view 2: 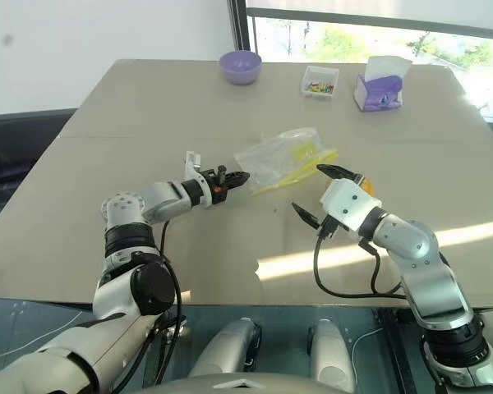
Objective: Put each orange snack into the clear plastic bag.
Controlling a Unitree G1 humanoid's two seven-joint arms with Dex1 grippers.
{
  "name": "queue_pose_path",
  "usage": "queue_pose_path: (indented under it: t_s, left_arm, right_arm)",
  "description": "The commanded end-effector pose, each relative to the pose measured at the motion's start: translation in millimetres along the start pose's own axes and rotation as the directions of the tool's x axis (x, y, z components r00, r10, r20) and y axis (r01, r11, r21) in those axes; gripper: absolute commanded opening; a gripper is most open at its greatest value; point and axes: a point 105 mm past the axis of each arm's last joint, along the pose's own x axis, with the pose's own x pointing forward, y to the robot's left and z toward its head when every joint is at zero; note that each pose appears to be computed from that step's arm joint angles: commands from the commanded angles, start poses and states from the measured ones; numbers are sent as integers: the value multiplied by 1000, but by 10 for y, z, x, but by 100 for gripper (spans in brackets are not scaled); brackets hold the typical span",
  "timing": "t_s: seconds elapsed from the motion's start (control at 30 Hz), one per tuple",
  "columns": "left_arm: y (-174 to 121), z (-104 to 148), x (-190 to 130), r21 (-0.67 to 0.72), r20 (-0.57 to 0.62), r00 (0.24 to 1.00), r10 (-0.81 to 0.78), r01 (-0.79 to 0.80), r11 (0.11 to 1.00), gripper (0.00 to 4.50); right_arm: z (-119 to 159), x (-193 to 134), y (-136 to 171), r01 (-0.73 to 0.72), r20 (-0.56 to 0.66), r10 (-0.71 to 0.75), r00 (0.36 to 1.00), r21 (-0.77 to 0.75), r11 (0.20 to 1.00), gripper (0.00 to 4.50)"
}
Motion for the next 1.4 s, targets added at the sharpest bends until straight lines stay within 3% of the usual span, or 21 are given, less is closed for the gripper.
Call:
queue_pose_path:
  t_s: [0.03,0.3,0.5,0.87,1.0,1.23,1.4]
  left_arm:
    - [-242,83,-106,31,13,996,-86,86,996,3]
    - [-361,107,-248,60,29,992,-120,118,991,3]
    - [-235,2,-296,69,22,998,-66,64,996,3]
    - [-162,161,-817,182,99,994,42,-60,981,3]
    - [-45,103,-888,152,123,989,81,-100,983,3]
    - [-252,34,-892,115,145,989,13,-30,993,3]
    - [-62,-9,-868,76,157,983,93,-106,991,3]
  right_arm:
    - [136,-49,-76,45,42,-43,998,-43,998,450]
    - [152,-18,-58,37,62,-35,997,-37,999,450]
    - [153,17,-47,24,70,-21,997,-40,999,450]
    - [135,-23,3,-8,69,9,998,-12,1000,450]
    - [155,-16,52,-36,81,36,996,-3,999,450]
    - [196,122,195,-92,101,93,991,-17,996,450]
    - [200,187,258,-121,117,119,986,11,993,450]
